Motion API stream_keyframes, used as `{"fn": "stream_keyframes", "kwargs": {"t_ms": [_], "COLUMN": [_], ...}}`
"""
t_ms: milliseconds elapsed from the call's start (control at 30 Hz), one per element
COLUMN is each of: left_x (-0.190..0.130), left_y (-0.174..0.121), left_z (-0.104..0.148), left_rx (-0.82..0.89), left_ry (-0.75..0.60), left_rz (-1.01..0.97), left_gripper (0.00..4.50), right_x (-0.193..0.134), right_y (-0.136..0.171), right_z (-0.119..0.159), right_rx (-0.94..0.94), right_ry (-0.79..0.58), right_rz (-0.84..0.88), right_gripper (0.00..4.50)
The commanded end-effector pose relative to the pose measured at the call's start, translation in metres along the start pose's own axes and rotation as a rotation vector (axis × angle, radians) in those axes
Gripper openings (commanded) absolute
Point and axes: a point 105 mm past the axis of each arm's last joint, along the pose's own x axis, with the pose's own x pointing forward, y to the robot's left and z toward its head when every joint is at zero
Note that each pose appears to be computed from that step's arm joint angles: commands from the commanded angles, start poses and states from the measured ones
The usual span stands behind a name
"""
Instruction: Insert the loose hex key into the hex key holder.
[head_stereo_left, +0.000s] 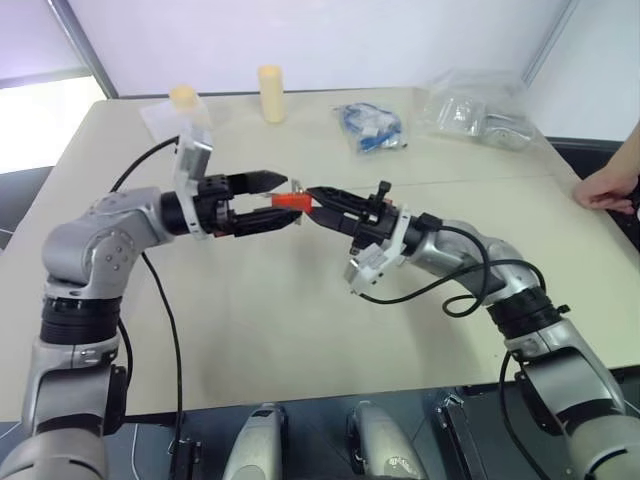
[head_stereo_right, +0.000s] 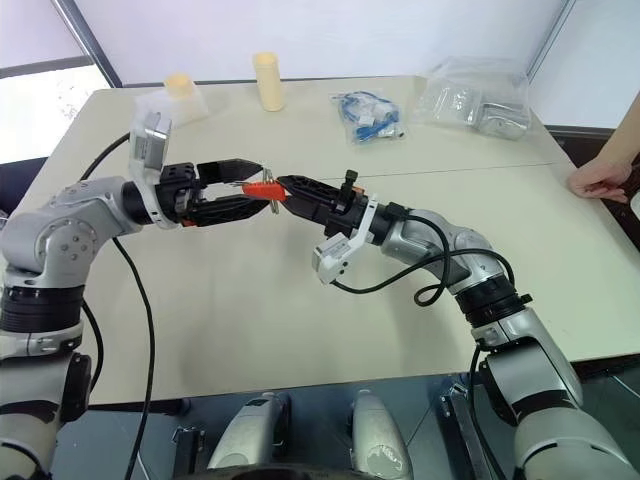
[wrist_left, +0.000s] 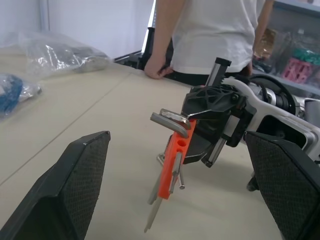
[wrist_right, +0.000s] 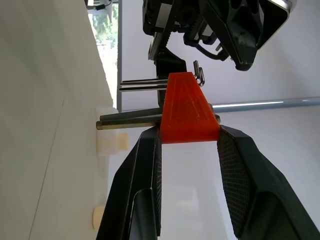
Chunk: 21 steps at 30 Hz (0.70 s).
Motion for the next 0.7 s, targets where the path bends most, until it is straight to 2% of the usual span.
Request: {"fn": "stream_keyframes", "kwargs": {"t_ms": [33,433,533,600,633,700], "left_x": [0.0004,0.0021,0.0027,0.0027,0.0027,0.0027], "left_y": [-0.0044,-0.0042,-0.0041,-0.0038,-0.0037,-0.0037], "left_z": [0.0044,0.0027,0.0022,0.0019,0.0019,0.0014], "left_rx": [0.036,0.034,0.032,0.031,0.03,0.031], "left_ry": [0.007,0.007,0.005,0.004,0.003,0.002], "left_rz": [-0.016,-0.018,-0.018,-0.018,-0.017,-0.016], "left_gripper": [4.5,4.5,3.68,2.54,2.26,1.09], "right_x": [0.0041,0.005,0.0041,0.0034,0.0031,0.0028], "right_y": [-0.0192,-0.0205,-0.0199,-0.0192,-0.019,-0.0189], "right_z": [0.0043,0.0042,0.0033,0.003,0.003,0.0029], "right_rx": [-0.013,-0.001,0.003,0.006,0.007,0.008], "right_ry": [-0.024,-0.021,-0.016,-0.013,-0.012,-0.01], "right_rz": [-0.07,-0.072,-0.067,-0.064,-0.062,-0.061], "right_gripper": [1.01,1.01,1.01,1.01,1.01,1.01]}}
